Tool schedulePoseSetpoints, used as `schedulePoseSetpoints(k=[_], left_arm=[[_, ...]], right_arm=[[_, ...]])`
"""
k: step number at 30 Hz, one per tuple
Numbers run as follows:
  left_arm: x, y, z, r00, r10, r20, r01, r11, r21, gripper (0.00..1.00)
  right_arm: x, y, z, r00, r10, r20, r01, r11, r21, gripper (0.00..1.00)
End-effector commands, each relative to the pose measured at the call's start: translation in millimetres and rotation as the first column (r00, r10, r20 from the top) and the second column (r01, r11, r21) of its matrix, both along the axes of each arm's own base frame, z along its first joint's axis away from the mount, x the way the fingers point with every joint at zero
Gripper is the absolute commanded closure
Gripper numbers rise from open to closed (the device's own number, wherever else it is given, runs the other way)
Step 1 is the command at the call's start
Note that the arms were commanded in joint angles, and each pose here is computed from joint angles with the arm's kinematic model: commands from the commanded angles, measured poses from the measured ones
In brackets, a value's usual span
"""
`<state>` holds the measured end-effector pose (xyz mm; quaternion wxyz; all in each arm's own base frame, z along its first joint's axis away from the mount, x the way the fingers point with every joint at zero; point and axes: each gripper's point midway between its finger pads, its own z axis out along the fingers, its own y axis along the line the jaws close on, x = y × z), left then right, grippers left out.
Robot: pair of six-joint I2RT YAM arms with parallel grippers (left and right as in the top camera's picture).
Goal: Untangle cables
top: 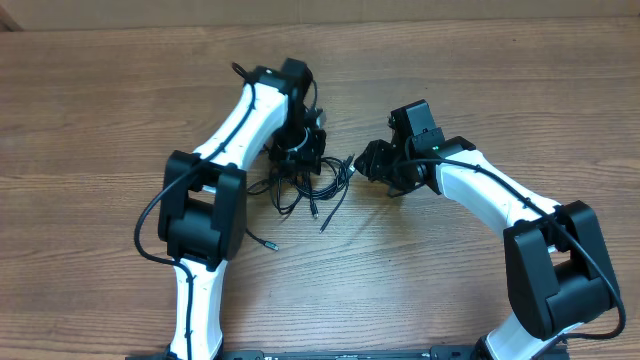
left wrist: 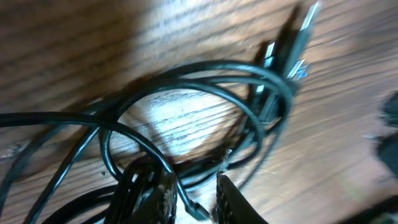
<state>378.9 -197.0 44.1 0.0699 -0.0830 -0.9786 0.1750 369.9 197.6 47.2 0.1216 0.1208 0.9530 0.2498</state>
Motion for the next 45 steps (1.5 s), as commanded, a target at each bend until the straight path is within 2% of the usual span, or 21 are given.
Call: schedulePoseSetpoints(k=[1, 7, 13, 14, 16, 17, 21, 25, 26, 29, 31, 35, 45], left_arm=[[22.6, -12.0, 30.1, 0.998, 0.048, 0.036, -0.043, 0.991, -0.127, 0.76], [49.6, -7.3, 82.6, 0.987, 0.112, 0.115, -0.093, 0.982, -0.164, 0.72], [65.0, 7.2, 106.6, 0.971, 0.192, 0.142, -0.166, 0.970, -0.180, 0.56], [66.7, 13.0, 105.2, 0.968, 0.209, 0.140, -0.184, 0.968, -0.168, 0.42], [68.9, 24.7, 99.5, 0.960, 0.244, 0.135, -0.227, 0.965, -0.128, 0.06], [69.5, 31.5, 96.6, 0.955, 0.265, 0.131, -0.252, 0.962, -0.105, 0.05], [66.2, 42.9, 92.1, 0.951, 0.292, 0.098, -0.284, 0.955, -0.088, 0.28], [61.9, 45.0, 87.1, 0.953, 0.294, 0.078, -0.288, 0.955, -0.077, 0.36], [60.8, 44.4, 86.0, 0.954, 0.289, 0.075, -0.283, 0.956, -0.076, 0.36], [59.0, 43.5, 84.7, 0.956, 0.286, 0.069, -0.281, 0.957, -0.072, 0.36], [59.1, 43.5, 84.6, 0.956, 0.285, 0.071, -0.280, 0.957, -0.070, 0.36], [59.8, 43.5, 84.6, 0.956, 0.285, 0.074, -0.280, 0.957, -0.071, 0.36], [59.7, 43.0, 84.6, 0.956, 0.284, 0.074, -0.279, 0.958, -0.071, 0.36]], right_arm=[[7.3, 2.7, 3.1, 0.998, 0.045, 0.047, -0.045, 0.999, -0.005, 0.46], [10.4, 4.0, 4.9, 0.988, 0.119, 0.100, -0.117, 0.993, -0.031, 0.44], [13.9, 4.7, 9.2, 0.980, 0.153, 0.125, -0.148, 0.988, -0.049, 0.45], [14.7, 6.6, 11.4, 0.976, 0.172, 0.136, -0.165, 0.985, -0.056, 0.45], [15.9, 10.7, 14.6, 0.963, 0.215, 0.163, -0.205, 0.976, -0.075, 0.45], [15.7, 12.7, 14.9, 0.957, 0.234, 0.173, -0.221, 0.971, -0.091, 0.45], [13.4, 16.9, 9.4, 0.941, 0.279, 0.194, -0.242, 0.951, -0.192, 0.49], [13.9, 33.8, 12.0, 0.906, 0.342, 0.248, -0.279, 0.925, -0.256, 0.55], [14.9, 37.2, 13.2, 0.900, 0.347, 0.263, -0.276, 0.922, -0.271, 0.58], [16.3, 44.7, 15.7, 0.884, 0.367, 0.291, -0.281, 0.913, -0.297, 0.57], [16.5, 51.4, 17.6, 0.853, 0.418, 0.313, -0.319, 0.892, -0.320, 0.50], [16.9, 53.3, 18.0, 0.799, 0.519, 0.302, -0.391, 0.831, -0.395, 0.44], [20.5, 62.1, -14.6, 0.727, 0.634, 0.264, -0.476, 0.743, -0.471, 0.45]])
